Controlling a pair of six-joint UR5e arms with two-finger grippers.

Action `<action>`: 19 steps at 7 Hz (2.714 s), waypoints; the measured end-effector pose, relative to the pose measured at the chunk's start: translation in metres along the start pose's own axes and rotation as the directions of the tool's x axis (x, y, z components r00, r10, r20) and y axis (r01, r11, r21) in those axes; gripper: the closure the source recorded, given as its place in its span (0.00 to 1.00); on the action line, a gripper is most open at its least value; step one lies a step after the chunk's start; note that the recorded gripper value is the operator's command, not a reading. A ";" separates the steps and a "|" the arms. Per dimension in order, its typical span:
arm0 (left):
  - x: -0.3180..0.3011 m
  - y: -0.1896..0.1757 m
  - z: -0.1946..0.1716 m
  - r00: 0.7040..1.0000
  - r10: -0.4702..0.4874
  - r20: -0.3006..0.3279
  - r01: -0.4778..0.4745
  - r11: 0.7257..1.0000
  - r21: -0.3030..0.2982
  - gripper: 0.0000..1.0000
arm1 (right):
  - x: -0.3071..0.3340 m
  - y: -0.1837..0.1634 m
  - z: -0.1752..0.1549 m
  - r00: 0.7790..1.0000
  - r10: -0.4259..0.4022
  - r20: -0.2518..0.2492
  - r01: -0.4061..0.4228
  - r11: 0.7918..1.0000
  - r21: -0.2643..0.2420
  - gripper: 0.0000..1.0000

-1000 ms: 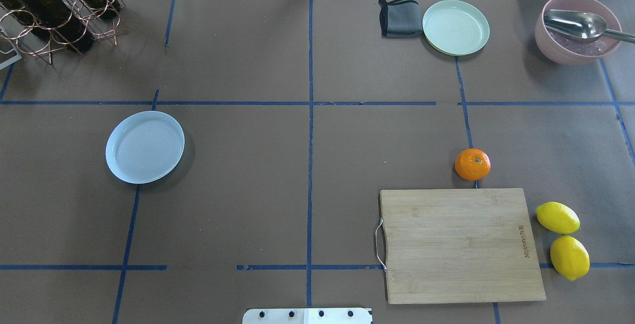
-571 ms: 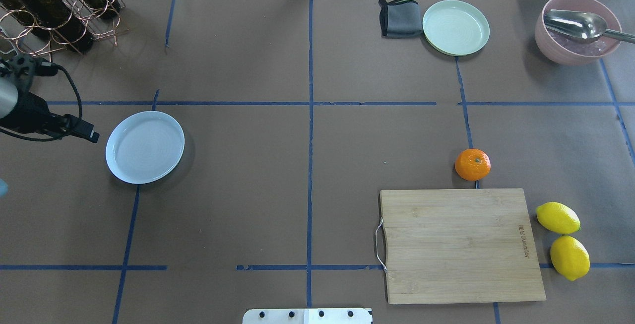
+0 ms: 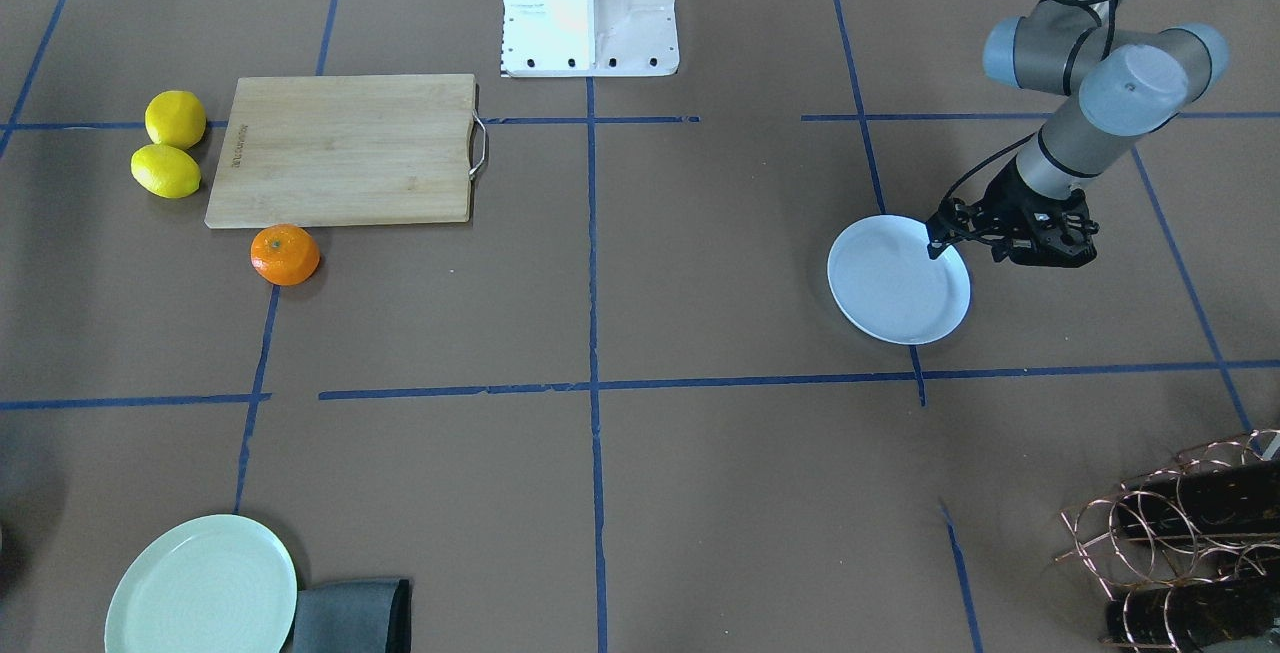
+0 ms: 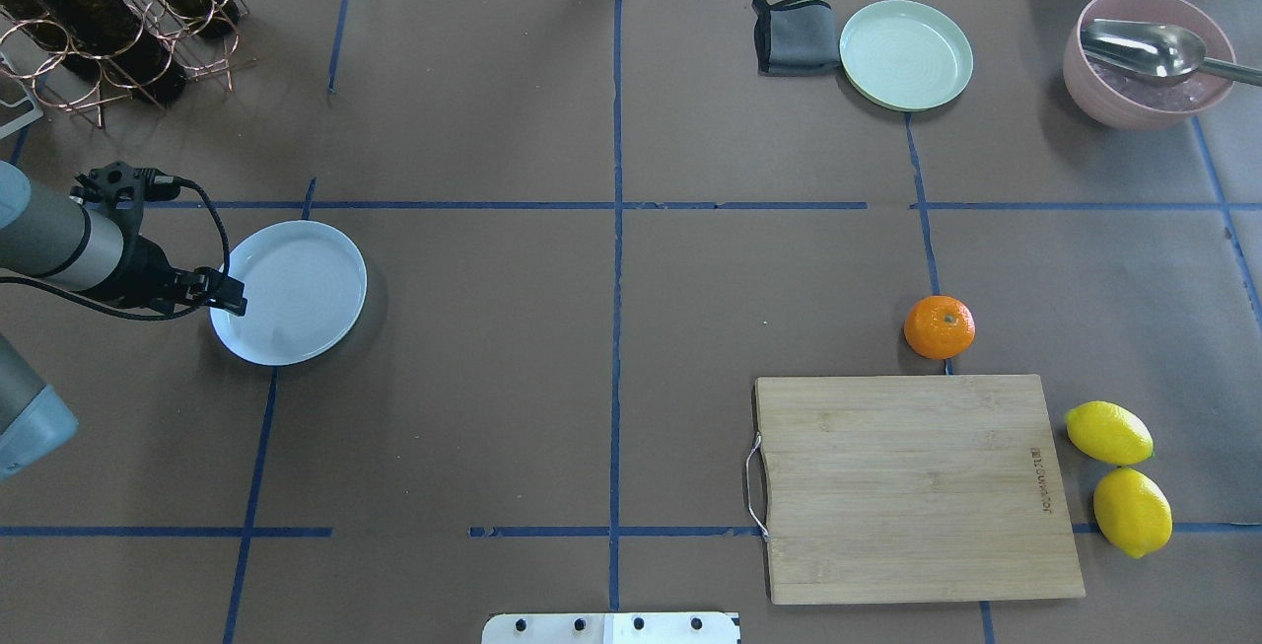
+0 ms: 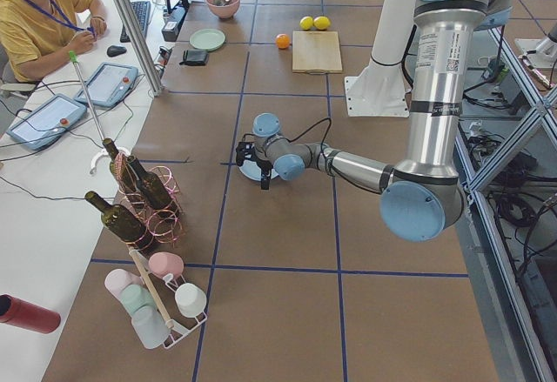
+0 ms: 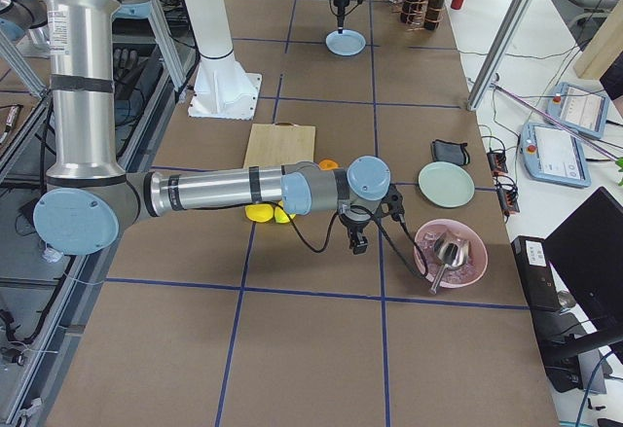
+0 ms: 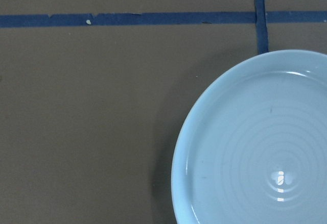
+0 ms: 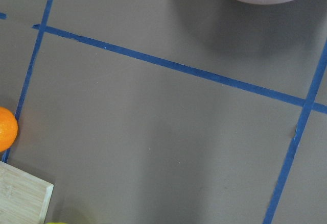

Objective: Pick orange to plate

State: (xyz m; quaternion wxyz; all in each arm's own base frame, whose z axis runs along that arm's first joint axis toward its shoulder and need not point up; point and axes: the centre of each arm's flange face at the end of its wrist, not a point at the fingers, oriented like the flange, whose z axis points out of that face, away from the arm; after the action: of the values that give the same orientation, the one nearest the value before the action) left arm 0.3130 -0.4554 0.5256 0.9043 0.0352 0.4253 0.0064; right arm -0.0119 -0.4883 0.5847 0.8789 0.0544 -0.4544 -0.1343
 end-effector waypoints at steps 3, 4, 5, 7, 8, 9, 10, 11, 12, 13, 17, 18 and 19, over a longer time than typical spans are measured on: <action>0.000 -0.002 0.006 1.000 -0.001 0.005 0.001 1.000 -0.004 1.00 | 0.000 0.000 0.001 1.000 0.002 0.007 -0.002 1.000 -0.001 0.00; 0.001 -0.003 0.006 1.000 -0.001 0.004 0.001 1.000 -0.004 1.00 | 0.000 0.000 0.001 1.000 0.002 0.007 -0.002 1.000 -0.001 0.00; 0.004 -0.003 0.005 1.000 0.000 -0.001 0.000 1.000 -0.003 1.00 | 0.000 0.000 0.001 1.000 0.002 0.007 -0.002 1.000 0.000 0.00; 0.037 -0.006 -0.027 0.997 0.030 -0.072 -0.028 0.999 0.031 1.00 | -0.001 -0.001 0.000 1.000 -0.002 0.007 0.002 1.000 0.003 0.00; 0.069 -0.015 -0.048 0.991 0.022 -0.135 -0.016 0.999 0.046 1.00 | -0.003 -0.002 -0.002 1.000 -0.005 0.007 0.005 1.000 0.005 0.00; 0.113 -0.029 -0.064 0.980 -0.019 -0.200 0.029 0.998 0.047 1.00 | -0.004 -0.002 -0.003 1.000 -0.008 0.006 0.008 1.000 0.007 0.00; 0.170 -0.038 -0.067 0.963 -0.075 -0.260 0.084 0.996 0.023 1.00 | -0.006 -0.003 -0.003 1.000 -0.010 0.010 0.010 1.000 0.009 0.00; 0.232 -0.035 -0.056 0.947 -0.128 -0.295 0.128 0.992 -0.019 1.00 | -0.007 -0.002 -0.003 1.000 -0.010 0.021 0.010 1.000 0.010 0.00; 0.283 -0.028 -0.037 0.939 -0.163 -0.304 0.159 0.986 -0.040 1.00 | -0.009 -0.002 -0.004 0.999 -0.011 0.036 0.010 1.000 0.012 0.00; 0.316 -0.018 -0.016 0.940 -0.174 -0.295 0.170 0.985 -0.038 1.00 | -0.010 -0.001 -0.004 0.999 -0.011 0.044 0.011 1.000 0.013 0.00; 0.347 0.002 0.021 0.949 -0.169 -0.266 0.163 0.986 -0.045 0.42 | -0.011 -0.001 -0.004 0.999 -0.013 0.051 0.012 1.000 0.014 0.00; 0.347 0.003 0.022 0.950 -0.167 -0.265 0.161 0.986 -0.045 0.28 | -0.012 -0.003 -0.004 0.999 -0.016 0.050 0.015 1.000 0.015 0.00; 0.348 0.003 0.020 0.949 -0.163 -0.272 0.157 0.987 -0.041 0.15 | -0.018 -0.009 -0.004 0.998 -0.021 0.053 0.020 1.000 0.015 0.00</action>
State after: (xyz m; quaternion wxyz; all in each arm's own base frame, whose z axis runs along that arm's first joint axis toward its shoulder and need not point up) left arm 0.5500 -0.4389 0.2709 0.8346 -0.0094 0.5477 -0.0581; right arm -0.0200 -0.4925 0.5664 0.8646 0.0620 -0.4782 -0.1412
